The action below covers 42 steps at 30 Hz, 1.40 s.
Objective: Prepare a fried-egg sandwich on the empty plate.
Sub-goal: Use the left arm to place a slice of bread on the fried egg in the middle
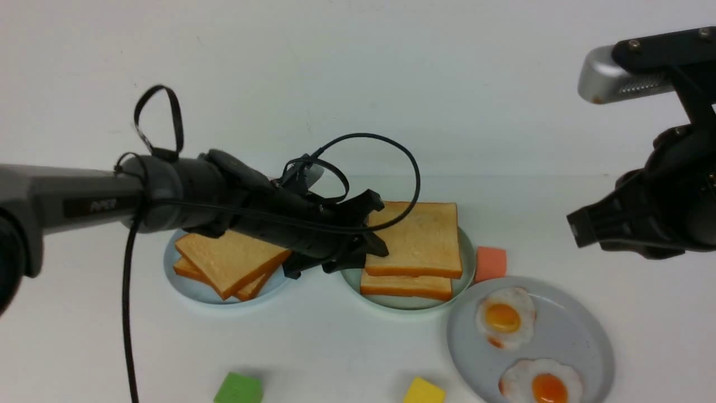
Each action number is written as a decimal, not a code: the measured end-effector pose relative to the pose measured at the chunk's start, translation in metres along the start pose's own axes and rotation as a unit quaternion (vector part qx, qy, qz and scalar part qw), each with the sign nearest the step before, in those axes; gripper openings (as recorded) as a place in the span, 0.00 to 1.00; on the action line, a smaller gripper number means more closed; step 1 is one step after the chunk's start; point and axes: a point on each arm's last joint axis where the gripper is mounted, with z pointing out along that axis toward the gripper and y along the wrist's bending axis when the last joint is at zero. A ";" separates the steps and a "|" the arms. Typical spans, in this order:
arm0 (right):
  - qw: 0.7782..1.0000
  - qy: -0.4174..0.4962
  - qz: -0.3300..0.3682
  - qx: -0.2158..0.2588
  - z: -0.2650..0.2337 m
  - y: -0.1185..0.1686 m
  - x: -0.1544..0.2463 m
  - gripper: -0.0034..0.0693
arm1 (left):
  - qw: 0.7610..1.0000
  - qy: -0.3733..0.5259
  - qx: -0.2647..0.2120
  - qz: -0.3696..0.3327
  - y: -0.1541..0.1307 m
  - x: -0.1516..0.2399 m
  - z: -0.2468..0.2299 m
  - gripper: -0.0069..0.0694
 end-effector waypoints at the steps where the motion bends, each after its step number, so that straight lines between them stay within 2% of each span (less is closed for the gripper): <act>1: 1.000 0.002 0.000 -0.004 0.000 0.001 0.000 0.13 | 1.000 -0.002 0.003 0.002 0.000 0.000 0.001 0.32; 7: 0.999 0.012 -0.009 -0.036 0.000 0.006 0.002 0.15 | 1.000 -0.010 0.006 0.009 0.003 -0.002 0.006 0.32; 18: 0.999 0.013 -0.013 -0.038 0.000 0.007 0.002 0.17 | 1.000 -0.013 0.002 0.012 0.005 -0.003 0.007 0.32; 28: 0.999 0.013 -0.013 -0.038 0.000 0.007 0.002 0.19 | 1.000 0.011 0.011 0.015 0.003 0.002 0.007 0.53; 36: 0.999 0.013 -0.015 -0.035 0.000 0.006 0.002 0.19 | 1.000 0.016 0.004 0.002 0.004 0.003 0.007 0.55; 42: 0.999 0.013 -0.017 -0.030 0.000 0.005 0.003 0.20 | 1.000 0.007 -0.011 0.027 -0.001 -0.003 -0.009 0.55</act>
